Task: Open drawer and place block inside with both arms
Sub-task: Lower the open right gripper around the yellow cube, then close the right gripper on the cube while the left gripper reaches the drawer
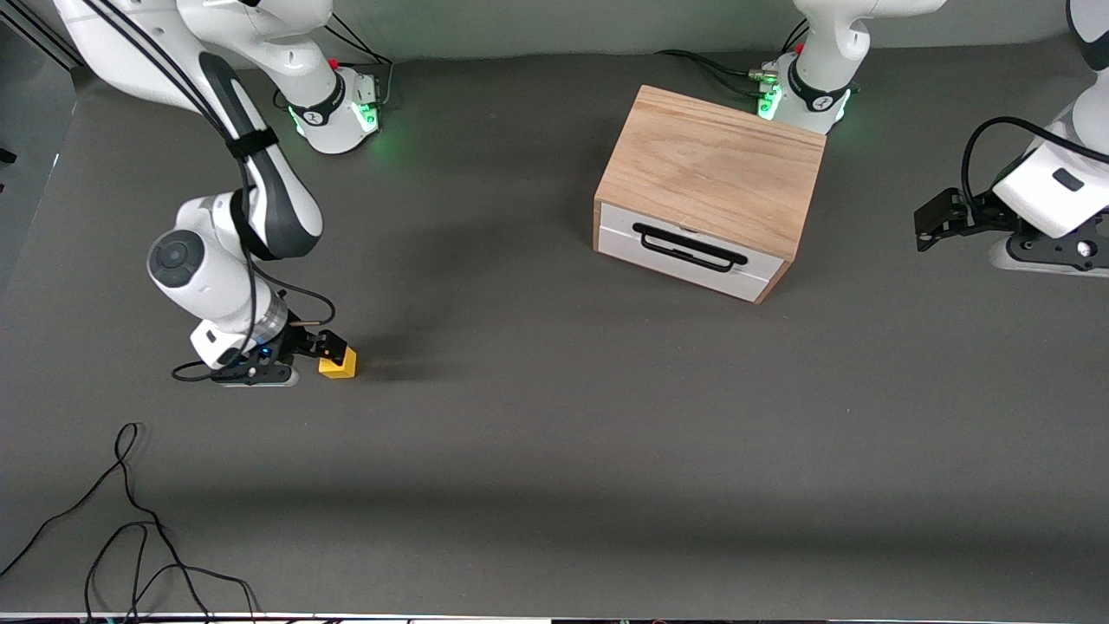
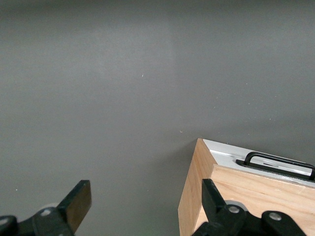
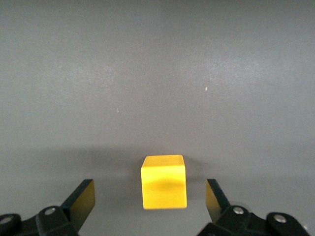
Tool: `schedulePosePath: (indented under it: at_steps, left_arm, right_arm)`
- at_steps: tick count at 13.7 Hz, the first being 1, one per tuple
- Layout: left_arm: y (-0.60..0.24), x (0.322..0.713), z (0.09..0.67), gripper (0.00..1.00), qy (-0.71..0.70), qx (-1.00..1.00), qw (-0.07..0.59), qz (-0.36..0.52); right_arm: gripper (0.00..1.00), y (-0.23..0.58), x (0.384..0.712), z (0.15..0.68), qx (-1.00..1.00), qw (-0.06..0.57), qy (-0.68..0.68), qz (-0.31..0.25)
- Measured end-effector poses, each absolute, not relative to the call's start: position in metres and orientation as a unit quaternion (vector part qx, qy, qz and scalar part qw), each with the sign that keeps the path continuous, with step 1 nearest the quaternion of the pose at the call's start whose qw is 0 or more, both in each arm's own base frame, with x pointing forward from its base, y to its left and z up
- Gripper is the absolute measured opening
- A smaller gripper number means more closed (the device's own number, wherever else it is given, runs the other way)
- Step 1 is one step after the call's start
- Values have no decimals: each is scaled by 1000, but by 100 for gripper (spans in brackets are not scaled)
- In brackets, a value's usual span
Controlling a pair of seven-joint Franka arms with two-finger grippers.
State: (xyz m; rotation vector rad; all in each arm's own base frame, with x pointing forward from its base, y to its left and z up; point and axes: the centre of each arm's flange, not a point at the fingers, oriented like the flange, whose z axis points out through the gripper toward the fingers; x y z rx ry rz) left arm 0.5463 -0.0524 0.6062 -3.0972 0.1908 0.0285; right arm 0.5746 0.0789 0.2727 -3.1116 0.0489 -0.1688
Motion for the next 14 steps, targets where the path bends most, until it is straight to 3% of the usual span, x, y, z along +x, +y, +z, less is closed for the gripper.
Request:
schedulePosePath:
  at_steps: [10,14]
  left_arm:
    - [-52,546,605,100,61,-998,19,11]
    - [-64,539,588,100,47,-997,17,66]
  right_arm:
    - [100,83,561,199,-997,16,29,-64]
    - [100,83,560,191,-997,16,31,-61]
